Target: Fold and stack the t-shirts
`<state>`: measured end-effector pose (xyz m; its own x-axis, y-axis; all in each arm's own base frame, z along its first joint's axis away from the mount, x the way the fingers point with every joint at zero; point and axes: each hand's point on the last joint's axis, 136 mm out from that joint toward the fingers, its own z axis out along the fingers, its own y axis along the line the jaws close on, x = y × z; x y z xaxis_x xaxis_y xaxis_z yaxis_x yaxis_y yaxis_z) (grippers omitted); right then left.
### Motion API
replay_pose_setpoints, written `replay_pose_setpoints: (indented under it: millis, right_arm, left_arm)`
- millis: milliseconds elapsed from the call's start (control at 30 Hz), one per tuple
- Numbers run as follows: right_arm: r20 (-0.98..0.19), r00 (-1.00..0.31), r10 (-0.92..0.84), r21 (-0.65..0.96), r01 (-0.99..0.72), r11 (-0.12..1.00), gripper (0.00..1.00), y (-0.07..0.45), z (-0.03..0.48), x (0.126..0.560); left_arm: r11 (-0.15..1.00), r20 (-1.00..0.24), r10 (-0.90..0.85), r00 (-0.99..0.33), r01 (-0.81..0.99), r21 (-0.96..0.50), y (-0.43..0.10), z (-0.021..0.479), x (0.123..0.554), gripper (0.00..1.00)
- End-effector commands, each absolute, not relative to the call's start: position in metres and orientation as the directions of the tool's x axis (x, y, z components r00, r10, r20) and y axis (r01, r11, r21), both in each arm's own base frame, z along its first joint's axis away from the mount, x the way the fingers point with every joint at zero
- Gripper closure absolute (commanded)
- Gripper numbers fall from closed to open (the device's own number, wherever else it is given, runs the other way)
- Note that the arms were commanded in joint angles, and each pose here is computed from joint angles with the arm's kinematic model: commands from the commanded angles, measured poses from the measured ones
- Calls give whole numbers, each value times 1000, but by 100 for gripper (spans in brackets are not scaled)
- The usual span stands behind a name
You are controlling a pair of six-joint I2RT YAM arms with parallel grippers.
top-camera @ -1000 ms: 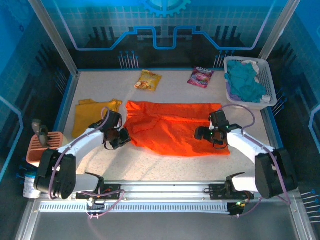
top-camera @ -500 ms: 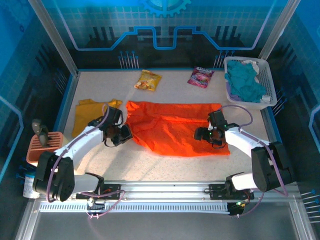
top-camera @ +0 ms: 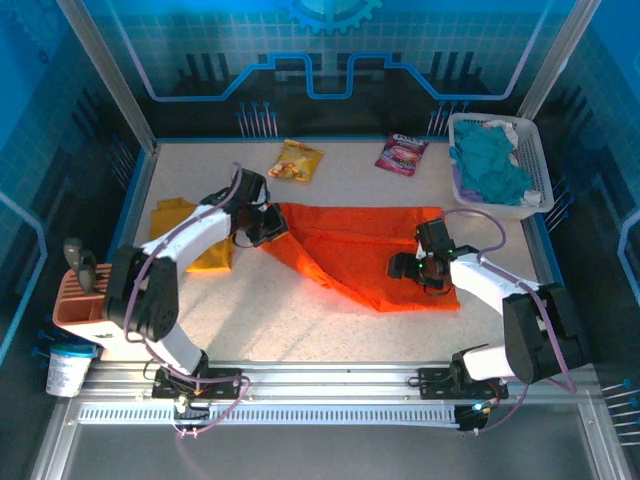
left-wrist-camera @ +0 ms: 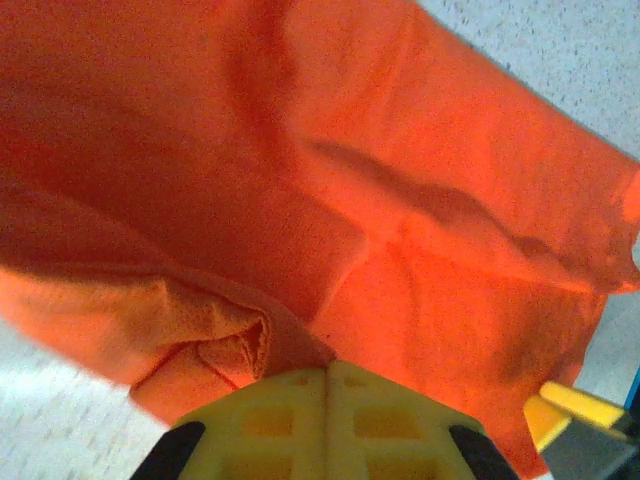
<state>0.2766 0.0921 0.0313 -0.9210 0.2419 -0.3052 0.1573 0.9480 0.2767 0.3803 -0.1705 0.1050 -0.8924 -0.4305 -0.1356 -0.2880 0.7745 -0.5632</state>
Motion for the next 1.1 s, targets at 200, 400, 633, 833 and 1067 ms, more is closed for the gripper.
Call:
replay_pose_setpoints:
  millis: [200, 400, 633, 833, 1067]
  right_arm:
    - [-299, -920, 253, 290, 165, 943, 14, 95, 31, 281]
    - [-293, -923, 250, 295, 161, 942, 14, 97, 30, 281]
    - [-281, -927, 247, 303, 159, 940, 14, 99, 26, 281]
    - [-277, -927, 251, 314, 160, 936, 15, 102, 25, 283]
    - [-273, -928, 253, 320, 160, 934, 15, 103, 25, 283]
  left_arm:
    - [767, -172, -376, -910, -201, -609, -204, 109, 445, 100]
    - [767, -133, -344, -929, -197, -611, -210, 94, 445, 73]
    - [788, -200, -346, -917, -168, -592, -187, 119, 410, 40]
    - [779, -160, -364, -918, -206, -592, -176, 94, 373, 51]
    - [735, -93, -419, -903, -277, -619, -179, 54, 348, 44]
